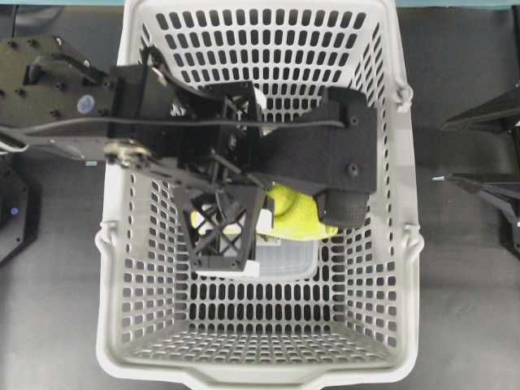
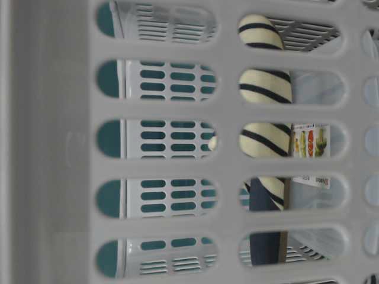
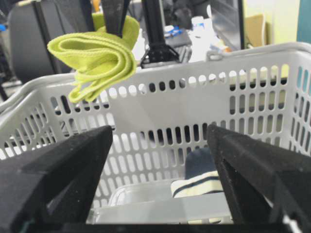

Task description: Pick up the yellow cloth from the shopping basket with the left arm.

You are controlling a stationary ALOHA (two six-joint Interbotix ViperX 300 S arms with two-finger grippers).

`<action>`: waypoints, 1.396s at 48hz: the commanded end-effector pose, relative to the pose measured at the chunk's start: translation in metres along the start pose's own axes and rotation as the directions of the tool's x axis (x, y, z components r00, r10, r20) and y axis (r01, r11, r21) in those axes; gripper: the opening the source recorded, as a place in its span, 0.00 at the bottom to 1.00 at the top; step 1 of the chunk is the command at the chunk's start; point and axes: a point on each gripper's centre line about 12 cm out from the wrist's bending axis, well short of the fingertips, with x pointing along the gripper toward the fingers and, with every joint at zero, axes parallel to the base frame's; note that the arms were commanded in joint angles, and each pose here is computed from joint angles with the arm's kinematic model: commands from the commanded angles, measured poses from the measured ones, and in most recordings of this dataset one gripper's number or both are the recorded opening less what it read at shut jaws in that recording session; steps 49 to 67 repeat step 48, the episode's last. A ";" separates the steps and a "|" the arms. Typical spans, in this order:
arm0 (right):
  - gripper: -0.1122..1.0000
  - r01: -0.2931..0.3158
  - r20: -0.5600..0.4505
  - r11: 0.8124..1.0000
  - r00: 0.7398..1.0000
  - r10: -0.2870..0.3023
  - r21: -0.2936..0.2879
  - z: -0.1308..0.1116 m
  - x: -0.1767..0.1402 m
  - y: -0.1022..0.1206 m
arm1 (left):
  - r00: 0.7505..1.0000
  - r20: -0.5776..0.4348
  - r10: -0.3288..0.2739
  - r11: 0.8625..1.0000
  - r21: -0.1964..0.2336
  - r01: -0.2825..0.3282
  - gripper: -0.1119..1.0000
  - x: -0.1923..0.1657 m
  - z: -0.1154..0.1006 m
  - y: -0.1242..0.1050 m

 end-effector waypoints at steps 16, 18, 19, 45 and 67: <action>0.78 0.002 -0.006 1.000 1.000 -0.002 0.001 0.001 0.001 0.000 | 0.999 0.040 0.008 1.000 -0.012 -0.008 0.26 -0.015 0.003 0.007; 0.78 0.002 -0.006 1.000 1.000 -0.002 0.001 0.001 0.001 0.000 | 0.999 0.041 0.007 1.000 -0.013 -0.007 0.26 -0.015 0.003 0.008; 0.78 0.003 -0.006 1.000 1.000 -0.003 0.003 0.001 0.001 0.000 | 0.999 0.038 0.010 1.000 -0.014 -0.009 0.26 -0.014 0.003 0.009; 0.78 0.001 0.006 1.000 1.000 -0.001 0.000 0.003 -0.002 0.000 | 1.000 0.028 0.013 1.000 -0.020 -0.013 0.26 -0.014 0.002 0.011; 0.78 0.002 0.008 1.000 1.000 -0.002 0.001 0.004 -0.002 0.000 | 0.999 0.029 0.013 1.000 -0.020 -0.013 0.26 -0.015 0.002 0.011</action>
